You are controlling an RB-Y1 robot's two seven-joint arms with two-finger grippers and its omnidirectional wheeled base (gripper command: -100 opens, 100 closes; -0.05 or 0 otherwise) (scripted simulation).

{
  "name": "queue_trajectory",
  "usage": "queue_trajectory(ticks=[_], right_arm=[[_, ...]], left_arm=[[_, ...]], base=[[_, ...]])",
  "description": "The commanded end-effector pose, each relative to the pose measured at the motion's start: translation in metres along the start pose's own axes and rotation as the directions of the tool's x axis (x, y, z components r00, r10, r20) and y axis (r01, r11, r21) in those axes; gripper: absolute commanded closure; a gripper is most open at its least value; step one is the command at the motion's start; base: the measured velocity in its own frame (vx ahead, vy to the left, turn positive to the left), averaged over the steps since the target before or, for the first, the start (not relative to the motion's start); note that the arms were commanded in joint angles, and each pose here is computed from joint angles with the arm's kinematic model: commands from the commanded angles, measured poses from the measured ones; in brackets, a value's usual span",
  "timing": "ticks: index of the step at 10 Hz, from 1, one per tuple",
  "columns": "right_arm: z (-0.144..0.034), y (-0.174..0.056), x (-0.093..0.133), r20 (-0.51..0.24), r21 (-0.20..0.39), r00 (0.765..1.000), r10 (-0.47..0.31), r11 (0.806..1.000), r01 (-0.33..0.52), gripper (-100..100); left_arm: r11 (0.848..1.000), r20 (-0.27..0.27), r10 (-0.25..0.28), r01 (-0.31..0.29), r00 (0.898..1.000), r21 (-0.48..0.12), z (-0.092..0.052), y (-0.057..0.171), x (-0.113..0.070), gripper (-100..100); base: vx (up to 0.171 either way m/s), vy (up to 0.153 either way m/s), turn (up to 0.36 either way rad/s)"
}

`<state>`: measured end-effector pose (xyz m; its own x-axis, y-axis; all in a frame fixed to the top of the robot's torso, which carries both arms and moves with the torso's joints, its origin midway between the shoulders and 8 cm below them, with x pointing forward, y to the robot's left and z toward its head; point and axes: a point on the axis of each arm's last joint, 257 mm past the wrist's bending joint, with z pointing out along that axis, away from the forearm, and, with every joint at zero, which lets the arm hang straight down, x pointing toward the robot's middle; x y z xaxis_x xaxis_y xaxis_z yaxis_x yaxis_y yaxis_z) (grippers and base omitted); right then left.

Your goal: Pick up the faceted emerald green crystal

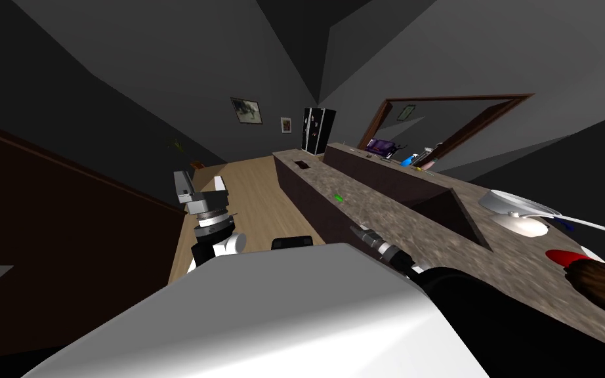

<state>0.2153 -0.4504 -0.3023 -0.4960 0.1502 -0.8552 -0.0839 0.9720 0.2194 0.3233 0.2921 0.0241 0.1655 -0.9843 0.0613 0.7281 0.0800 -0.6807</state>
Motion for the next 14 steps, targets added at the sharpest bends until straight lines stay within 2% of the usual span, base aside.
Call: queue_trajectory(ticks=[1,2,3,4,5,6,7,8,9,10,11,12,13,14], right_arm=[[-0.003,-0.009,0.004,-0.045,0.007,0.999,-0.026,1.0,0.026,-100],[-0.003,-0.01,0.003,-0.051,0.002,0.998,-0.037,0.999,0.037,-100],[-0.017,-0.027,0.021,-0.12,0.032,0.992,-0.048,0.998,0.052,-100],[-0.017,-0.028,0.018,-0.132,0.021,0.989,-0.068,0.997,0.071,-100],[-0.032,-0.044,0.035,-0.197,0.048,0.978,-0.072,0.995,0.083,-100],[-0.031,-0.045,0.031,-0.21,0.035,0.973,-0.095,0.994,0.104,-100],[-0.047,-0.06,0.047,-0.27,0.062,0.959,-0.091,0.992,0.111,-100],[-0.045,-0.062,0.043,-0.285,0.044,0.951,-0.12,0.99,0.138,-100],[-0.062,-0.076,0.056,-0.343,0.066,0.932,-0.115,0.987,0.146,-100],[-0.06,-0.077,0.052,-0.357,0.048,0.923,-0.141,0.984,0.169,-100],[-0.076,-0.09,0.063,-0.411,0.066,0.901,-0.136,0.982,0.178,-100],[-0.073,-0.091,0.059,-0.423,0.049,0.892,-0.159,0.979,0.198,-100],[-0.089,-0.103,0.069,-0.474,0.061,0.867,-0.153,0.977,0.206,-100],[-0.087,-0.104,0.065,-0.484,0.046,0.858,-0.174,0.974,0.223,-100]], left_arm=[[1.0,0.0,0.0,0.0,1.0,0.0,0.0,0.0,0.0,0],[1.0,0.0,0.0,0.0,1.0,0.0,0.0,0.0,0.0,0],[1.0,0.0,0.0,0.0,1.0,0.0,0.0,0.0,0.0,0],[1.0,0.0,0.0,0.0,1.0,0.0,0.0,0.0,0.0,0],[1.0,0.0,0.0,0.0,1.0,0.0,0.0,0.0,0.0,0],[1.0,0.0,0.0,0.0,1.0,0.0,0.0,0.0,0.0,0],[1.0,0.0,0.0,0.0,1.0,0.0,0.0,0.0,0.0,0],[1.0,0.0,0.0,0.0,1.0,0.0,0.0,0.0,0.0,0],[1.0,0.0,0.0,0.0,1.0,0.0,0.0,0.0,0.0,0],[1.0,0.0,0.0,0.0,1.0,0.0,0.0,0.0,0.0,0],[1.0,0.0,0.0,0.0,1.0,0.0,0.0,0.0,0.0,0],[1.0,0.0,0.0,0.0,1.0,0.0,0.0,0.0,0.0,0],[1.0,0.0,0.0,0.0,1.0,0.0,0.0,0.0,0.0,0],[1.0,0.0,0.0,0.0,1.0,0.0,0.0,0.0,0.0,0]], base=[[0.035,0.03,0.06],[0.017,0.009,0.002],[0.031,0.03,0.145],[0.032,0.022,0.052],[0.049,0.02,0.107],[0.045,0.016,0.067],[0.053,0.03,0.127],[0.042,0.02,0.06],[0.054,0.024,0.172],[0.047,0.009,0.081],[0.075,0.025,0.15],[0.064,0.02,0.072],[0.06,0.022,0.182],[0.052,0.004,0.077]])
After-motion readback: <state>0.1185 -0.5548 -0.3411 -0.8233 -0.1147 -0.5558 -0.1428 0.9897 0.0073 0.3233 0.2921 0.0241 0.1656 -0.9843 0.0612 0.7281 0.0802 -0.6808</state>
